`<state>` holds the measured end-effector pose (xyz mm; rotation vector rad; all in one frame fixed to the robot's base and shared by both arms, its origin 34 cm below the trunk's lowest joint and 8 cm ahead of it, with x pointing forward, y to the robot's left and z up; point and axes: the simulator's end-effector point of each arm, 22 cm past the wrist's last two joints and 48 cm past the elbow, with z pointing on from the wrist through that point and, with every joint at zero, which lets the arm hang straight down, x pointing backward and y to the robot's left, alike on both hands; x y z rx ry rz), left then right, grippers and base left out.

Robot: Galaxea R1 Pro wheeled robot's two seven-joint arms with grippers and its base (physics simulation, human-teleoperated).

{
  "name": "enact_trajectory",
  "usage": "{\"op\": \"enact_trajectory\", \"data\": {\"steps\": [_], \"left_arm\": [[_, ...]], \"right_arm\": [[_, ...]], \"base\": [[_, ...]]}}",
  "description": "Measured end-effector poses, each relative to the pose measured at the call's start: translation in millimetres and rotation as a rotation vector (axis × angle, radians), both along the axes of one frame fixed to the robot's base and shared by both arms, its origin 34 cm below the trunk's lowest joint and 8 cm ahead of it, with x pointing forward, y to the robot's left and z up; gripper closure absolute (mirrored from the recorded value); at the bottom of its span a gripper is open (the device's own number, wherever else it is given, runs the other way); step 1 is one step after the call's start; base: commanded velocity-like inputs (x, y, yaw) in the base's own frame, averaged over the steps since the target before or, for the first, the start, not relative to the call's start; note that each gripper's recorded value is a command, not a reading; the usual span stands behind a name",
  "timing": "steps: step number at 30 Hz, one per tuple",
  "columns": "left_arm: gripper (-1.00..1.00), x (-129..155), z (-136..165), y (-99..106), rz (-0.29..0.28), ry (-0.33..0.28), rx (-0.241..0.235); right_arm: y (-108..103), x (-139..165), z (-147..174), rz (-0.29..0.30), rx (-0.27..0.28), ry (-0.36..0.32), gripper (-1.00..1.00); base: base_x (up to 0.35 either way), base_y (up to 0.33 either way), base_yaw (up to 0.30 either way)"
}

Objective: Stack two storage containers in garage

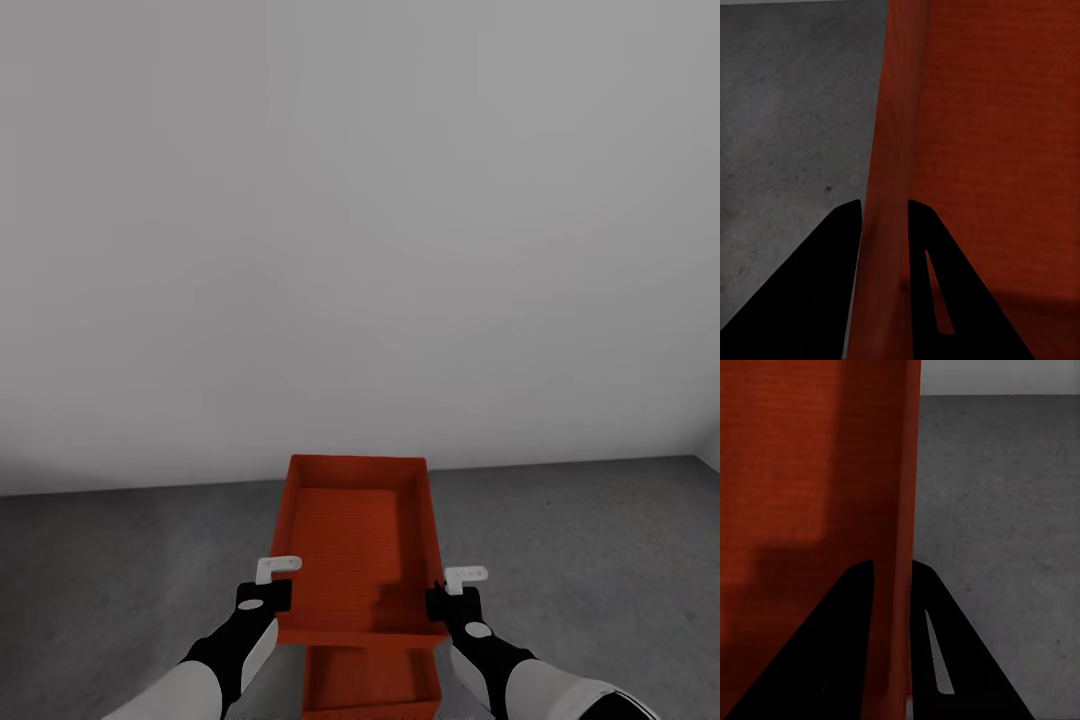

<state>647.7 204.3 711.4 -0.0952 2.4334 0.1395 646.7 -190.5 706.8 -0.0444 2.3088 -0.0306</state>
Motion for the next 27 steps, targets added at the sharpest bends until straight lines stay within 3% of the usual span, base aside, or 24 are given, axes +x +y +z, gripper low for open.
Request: {"op": "enact_trajectory", "data": {"steps": [27], "left_arm": [[1.0,-11,-22,0,0.0,0.043,0.0]], "right_arm": [[0,-11,-22,0.0,0.0,0.043,1.0]], "base": [[0.0,0.0,0.0]]}}
